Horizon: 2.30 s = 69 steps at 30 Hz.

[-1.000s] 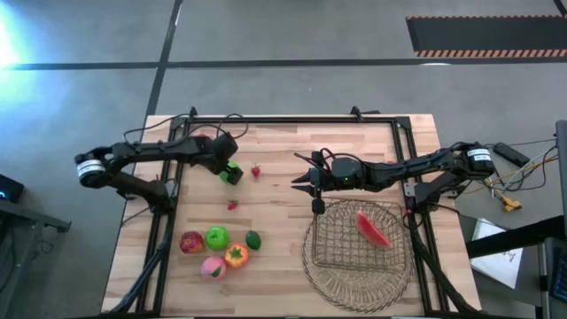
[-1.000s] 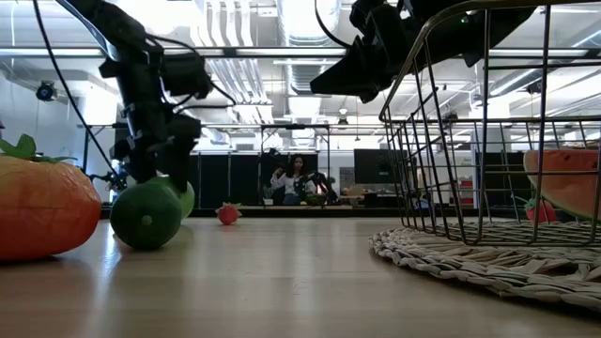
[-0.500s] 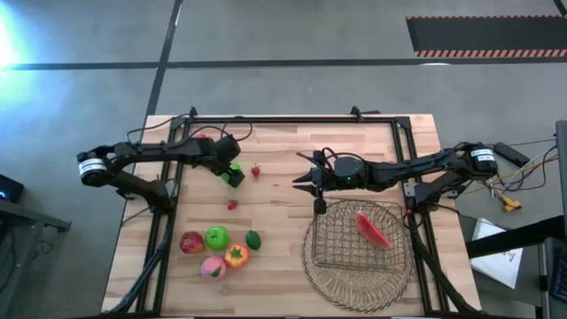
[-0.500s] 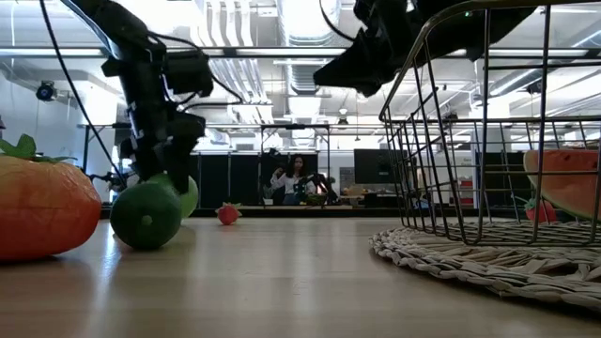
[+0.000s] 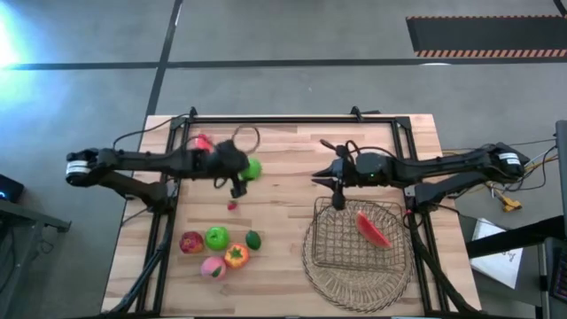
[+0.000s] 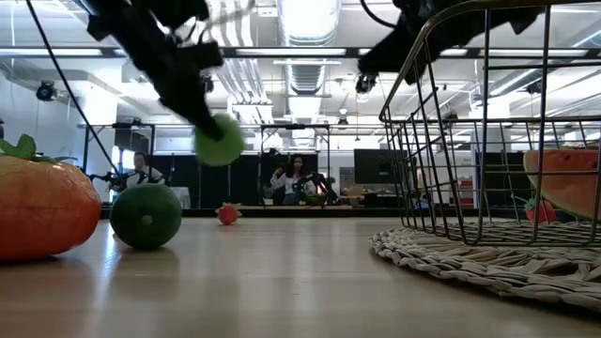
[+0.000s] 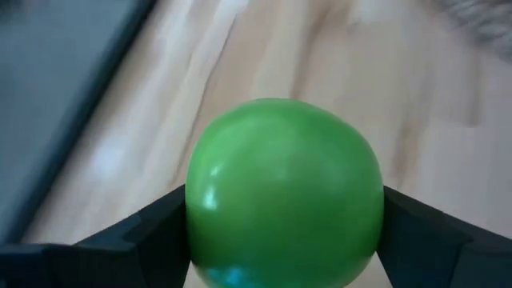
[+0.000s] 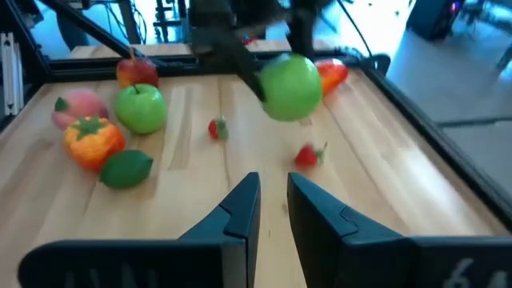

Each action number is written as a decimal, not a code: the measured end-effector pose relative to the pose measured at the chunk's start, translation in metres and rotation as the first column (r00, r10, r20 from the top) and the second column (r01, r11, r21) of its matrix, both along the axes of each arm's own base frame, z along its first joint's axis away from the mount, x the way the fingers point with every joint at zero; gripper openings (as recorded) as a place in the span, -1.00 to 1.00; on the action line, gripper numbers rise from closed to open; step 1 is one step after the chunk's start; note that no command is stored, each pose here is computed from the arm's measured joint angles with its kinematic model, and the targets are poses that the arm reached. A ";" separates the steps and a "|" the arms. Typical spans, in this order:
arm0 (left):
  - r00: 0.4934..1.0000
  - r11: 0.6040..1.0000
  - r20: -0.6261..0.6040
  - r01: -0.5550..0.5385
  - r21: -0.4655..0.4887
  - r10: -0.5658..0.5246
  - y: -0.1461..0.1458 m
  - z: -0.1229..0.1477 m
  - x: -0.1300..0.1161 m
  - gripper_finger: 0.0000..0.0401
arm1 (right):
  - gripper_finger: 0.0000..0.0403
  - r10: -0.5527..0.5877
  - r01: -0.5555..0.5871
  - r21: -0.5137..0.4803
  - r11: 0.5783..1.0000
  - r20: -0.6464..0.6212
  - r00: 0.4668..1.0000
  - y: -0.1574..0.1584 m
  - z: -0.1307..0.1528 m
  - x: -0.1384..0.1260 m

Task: Build produce basket
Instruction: Put the top green apple into the wire basket

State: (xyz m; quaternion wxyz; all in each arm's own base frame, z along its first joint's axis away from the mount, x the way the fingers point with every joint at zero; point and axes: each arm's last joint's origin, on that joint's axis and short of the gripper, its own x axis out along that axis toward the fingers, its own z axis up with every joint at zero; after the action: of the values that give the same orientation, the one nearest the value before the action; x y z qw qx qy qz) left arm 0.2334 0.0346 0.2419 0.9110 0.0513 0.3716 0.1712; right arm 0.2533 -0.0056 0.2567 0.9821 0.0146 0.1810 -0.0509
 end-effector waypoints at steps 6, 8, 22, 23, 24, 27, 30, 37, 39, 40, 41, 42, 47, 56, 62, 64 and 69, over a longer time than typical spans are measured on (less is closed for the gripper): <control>0.977 0.904 0.008 0.195 0.380 -0.214 -0.047 -0.001 0.032 0.48 | -0.72 -0.057 0.062 0.142 0.988 -0.042 0.998 0.000 -0.024 -0.012; 0.975 0.850 -0.017 0.203 0.486 -0.223 -0.058 -0.006 0.041 0.50 | -0.72 -0.068 0.074 0.174 0.982 -0.041 0.997 0.000 -0.028 -0.012; 0.950 0.412 -0.300 0.307 0.858 -0.083 -0.104 -0.060 0.089 0.52 | -0.49 0.018 -0.039 0.162 0.986 0.128 0.992 0.002 -0.027 0.015; 0.948 0.391 -0.307 0.316 0.865 -0.086 -0.106 -0.062 0.090 0.52 | -0.45 0.035 -0.057 0.148 0.987 0.147 0.989 0.002 -0.027 0.018; 0.945 0.372 -0.316 0.324 0.870 -0.086 -0.109 -0.064 0.091 0.52 | -0.40 0.046 -0.066 0.122 0.990 0.157 0.987 0.002 -0.027 0.022; 0.940 0.330 -0.328 0.339 0.881 -0.090 -0.114 -0.067 0.094 0.52 | -0.31 0.045 -0.060 0.080 0.995 0.170 0.984 0.001 -0.028 0.035; 0.938 0.318 -0.332 0.345 0.883 -0.097 -0.118 -0.068 0.094 0.53 | -0.27 0.015 -0.028 0.077 0.997 0.165 0.986 -0.003 -0.027 0.049; 0.938 0.311 -0.331 0.346 0.885 -0.103 -0.123 -0.066 0.092 0.53 | -0.30 -0.020 0.010 0.107 0.994 0.093 0.995 -0.014 -0.028 0.072; 0.939 0.311 -0.329 0.345 0.886 -0.105 -0.124 -0.066 0.092 0.53 | -0.33 0.003 -0.012 0.107 0.994 0.076 0.997 -0.014 -0.029 0.075; 0.938 0.310 -0.331 0.347 0.885 -0.107 -0.124 -0.066 0.092 0.53 | -0.35 0.023 -0.031 0.107 0.994 0.075 0.997 -0.014 -0.029 0.076; 0.937 0.309 -0.331 0.348 0.885 -0.108 -0.124 -0.066 0.092 0.53 | -0.36 0.046 -0.053 0.110 0.992 0.073 0.996 -0.013 -0.029 0.076; 0.937 0.309 -0.331 0.348 0.885 -0.108 -0.124 -0.066 0.092 0.53 | -0.38 0.066 -0.075 0.117 0.990 0.077 0.995 -0.013 -0.028 0.076; 0.938 0.310 -0.330 0.347 0.885 -0.108 -0.124 -0.066 0.092 0.53 | -0.48 0.095 -0.108 0.144 0.984 0.089 0.991 -0.012 -0.026 0.077; 0.936 0.304 -0.337 0.353 0.885 -0.107 -0.124 -0.066 0.092 0.53 | -0.79 0.098 -0.108 0.144 0.984 0.080 0.992 -0.014 -0.029 0.078; 0.937 0.306 -0.332 0.349 0.886 -0.106 -0.124 -0.064 0.093 0.53 | -0.95 0.102 -0.111 0.120 0.987 0.078 0.992 -0.014 -0.029 0.078; 0.939 0.307 -0.327 0.344 0.887 -0.106 -0.125 -0.063 0.093 0.53 | -0.95 0.104 -0.112 0.114 0.987 0.079 0.991 -0.014 -0.029 0.078; 0.952 0.353 -0.282 0.307 0.884 -0.121 -0.124 -0.063 0.094 0.53 | -0.95 0.079 -0.085 0.096 0.992 0.067 0.995 -0.015 -0.030 0.078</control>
State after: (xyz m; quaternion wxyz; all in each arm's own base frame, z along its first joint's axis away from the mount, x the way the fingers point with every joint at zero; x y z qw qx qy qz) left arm 0.3269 -0.0889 0.1789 0.7082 0.6092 0.2792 0.2223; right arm 0.3313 -0.0203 0.2267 0.9866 0.0571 0.1526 -0.0009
